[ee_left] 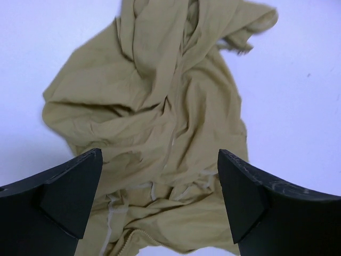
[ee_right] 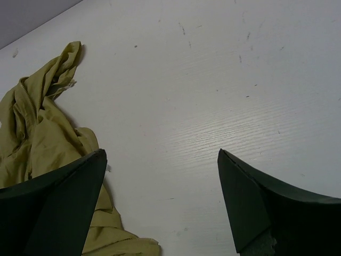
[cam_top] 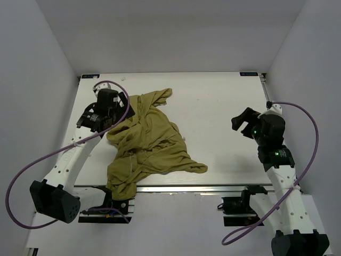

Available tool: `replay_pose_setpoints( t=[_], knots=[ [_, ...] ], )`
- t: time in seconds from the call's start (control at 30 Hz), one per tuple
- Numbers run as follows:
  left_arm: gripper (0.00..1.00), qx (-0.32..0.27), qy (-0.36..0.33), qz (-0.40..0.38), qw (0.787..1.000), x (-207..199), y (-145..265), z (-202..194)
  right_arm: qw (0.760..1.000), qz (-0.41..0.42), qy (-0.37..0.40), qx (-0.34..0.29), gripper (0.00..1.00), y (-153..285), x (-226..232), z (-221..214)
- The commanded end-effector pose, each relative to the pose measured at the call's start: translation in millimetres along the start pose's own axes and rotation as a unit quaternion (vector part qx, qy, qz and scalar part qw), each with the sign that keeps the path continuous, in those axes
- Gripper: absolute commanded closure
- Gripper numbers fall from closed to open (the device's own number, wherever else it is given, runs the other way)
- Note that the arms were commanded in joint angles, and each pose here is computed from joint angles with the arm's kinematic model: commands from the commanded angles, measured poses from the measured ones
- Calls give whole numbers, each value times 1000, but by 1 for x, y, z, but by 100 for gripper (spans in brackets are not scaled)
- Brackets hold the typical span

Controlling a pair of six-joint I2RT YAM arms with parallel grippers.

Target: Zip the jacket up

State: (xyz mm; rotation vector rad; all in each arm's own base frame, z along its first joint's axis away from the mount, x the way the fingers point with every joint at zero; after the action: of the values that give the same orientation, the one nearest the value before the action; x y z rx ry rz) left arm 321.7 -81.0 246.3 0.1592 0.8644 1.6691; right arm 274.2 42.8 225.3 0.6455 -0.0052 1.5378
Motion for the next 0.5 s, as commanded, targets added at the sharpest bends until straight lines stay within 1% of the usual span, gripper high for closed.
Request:
replay_pose_setpoints(
  t=[0.0,0.07,0.13,0.2,0.23,0.27,0.33,0.37,0.4,0.43,0.47],
  knots=[
    [2,55,-7,-15,998,2,-4,-32,998,56,9,-13,11,-2,19,8],
    [2,91,-12,-31,995,0,-12,-51,997,77,17,0,11,-6,24,2],
    [2,135,-15,-27,990,7,-21,-79,994,98,15,36,11,-14,30,-11],
    [2,175,-15,-1,985,20,-28,-103,989,127,13,78,11,-20,40,-27],
    [2,182,-15,10,983,26,-30,-109,987,137,18,80,11,-23,45,-29],
    [2,188,-14,23,982,32,-32,-115,982,157,38,94,11,-24,59,-40],
    [2,198,-11,44,979,44,-36,-129,982,145,69,98,11,-34,69,-50],
    [2,197,-11,48,979,47,-39,-132,974,167,99,114,11,-31,91,-66],
    [2,201,-7,55,978,51,-41,-137,972,154,124,130,11,-41,94,-80],
    [2,211,-7,65,975,57,-43,-147,967,163,135,140,11,-43,103,-88],
    [2,210,-8,67,975,59,-46,-150,958,194,151,145,11,-41,126,-97]
  ],
)
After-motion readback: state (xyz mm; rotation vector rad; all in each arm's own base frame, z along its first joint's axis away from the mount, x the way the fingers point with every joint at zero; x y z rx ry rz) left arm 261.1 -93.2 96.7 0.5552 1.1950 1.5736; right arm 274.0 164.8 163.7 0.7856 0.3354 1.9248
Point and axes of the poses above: each gripper's point midway between its finger pads, its own y axis back along the fingers, its own x axis along the line the jaws close on, z = x × y, the point moved 1 cm from there along y, back along the fingers, and after that the axes turned 1 degree about y, right-handed, at the moved point
